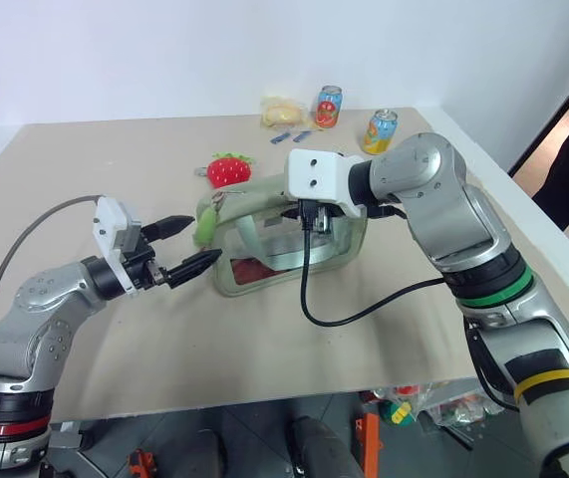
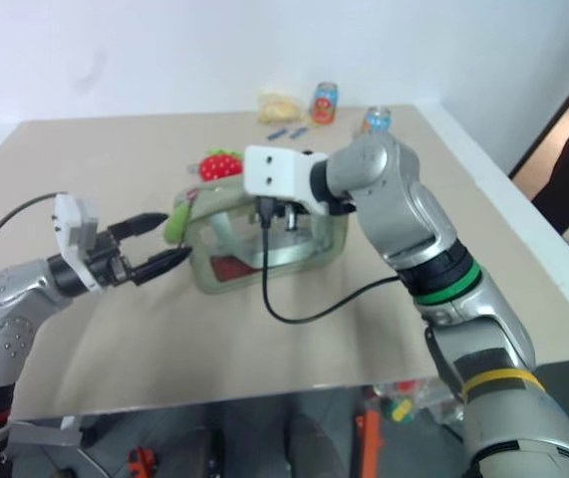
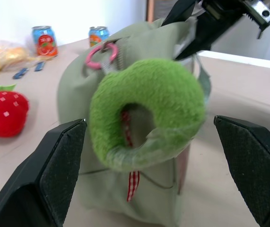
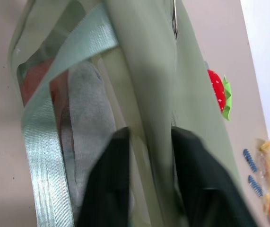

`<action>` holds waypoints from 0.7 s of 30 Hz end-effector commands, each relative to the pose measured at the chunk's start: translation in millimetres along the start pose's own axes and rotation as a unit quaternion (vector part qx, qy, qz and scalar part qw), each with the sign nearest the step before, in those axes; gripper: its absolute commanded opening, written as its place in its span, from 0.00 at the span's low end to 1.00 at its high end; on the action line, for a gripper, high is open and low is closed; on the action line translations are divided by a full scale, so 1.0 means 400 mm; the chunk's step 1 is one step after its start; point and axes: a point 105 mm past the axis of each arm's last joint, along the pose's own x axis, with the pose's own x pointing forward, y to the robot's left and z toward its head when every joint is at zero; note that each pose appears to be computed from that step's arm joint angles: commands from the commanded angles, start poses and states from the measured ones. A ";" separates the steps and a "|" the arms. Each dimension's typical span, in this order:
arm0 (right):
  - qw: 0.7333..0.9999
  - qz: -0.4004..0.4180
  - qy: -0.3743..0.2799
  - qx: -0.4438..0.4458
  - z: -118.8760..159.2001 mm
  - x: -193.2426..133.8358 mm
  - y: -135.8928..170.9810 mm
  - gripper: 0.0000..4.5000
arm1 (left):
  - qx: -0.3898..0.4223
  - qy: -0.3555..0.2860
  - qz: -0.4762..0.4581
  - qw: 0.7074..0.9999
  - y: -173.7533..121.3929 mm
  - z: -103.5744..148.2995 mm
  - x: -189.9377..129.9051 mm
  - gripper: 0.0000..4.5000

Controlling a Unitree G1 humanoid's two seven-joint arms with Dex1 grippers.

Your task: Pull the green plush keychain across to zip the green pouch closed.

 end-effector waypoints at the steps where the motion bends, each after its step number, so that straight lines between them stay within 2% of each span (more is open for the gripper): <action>1: 0.998 -0.015 -0.059 0.027 0.047 -0.044 -0.023 0.69 | 0.028 -0.009 0.005 1.000 -0.001 0.030 -0.012 1.00; 5: 0.986 -0.012 -0.137 0.094 0.076 -0.101 -0.028 1.00 | 0.031 -0.009 0.005 0.999 -0.002 0.032 -0.011 1.00; 8: 0.972 -0.002 -0.177 0.151 0.068 -0.155 -0.015 1.00 | 0.032 -0.010 0.003 0.999 -0.005 0.036 -0.008 1.00; 11: 0.969 0.000 -0.184 0.164 0.031 -0.199 0.003 1.00 | 0.032 -0.008 0.000 0.999 -0.006 0.036 -0.006 1.00; 21: 0.953 -0.091 -0.168 0.235 -0.164 -0.243 -0.048 1.00 | 0.029 -0.018 -0.020 0.999 -0.013 0.050 0.021 1.00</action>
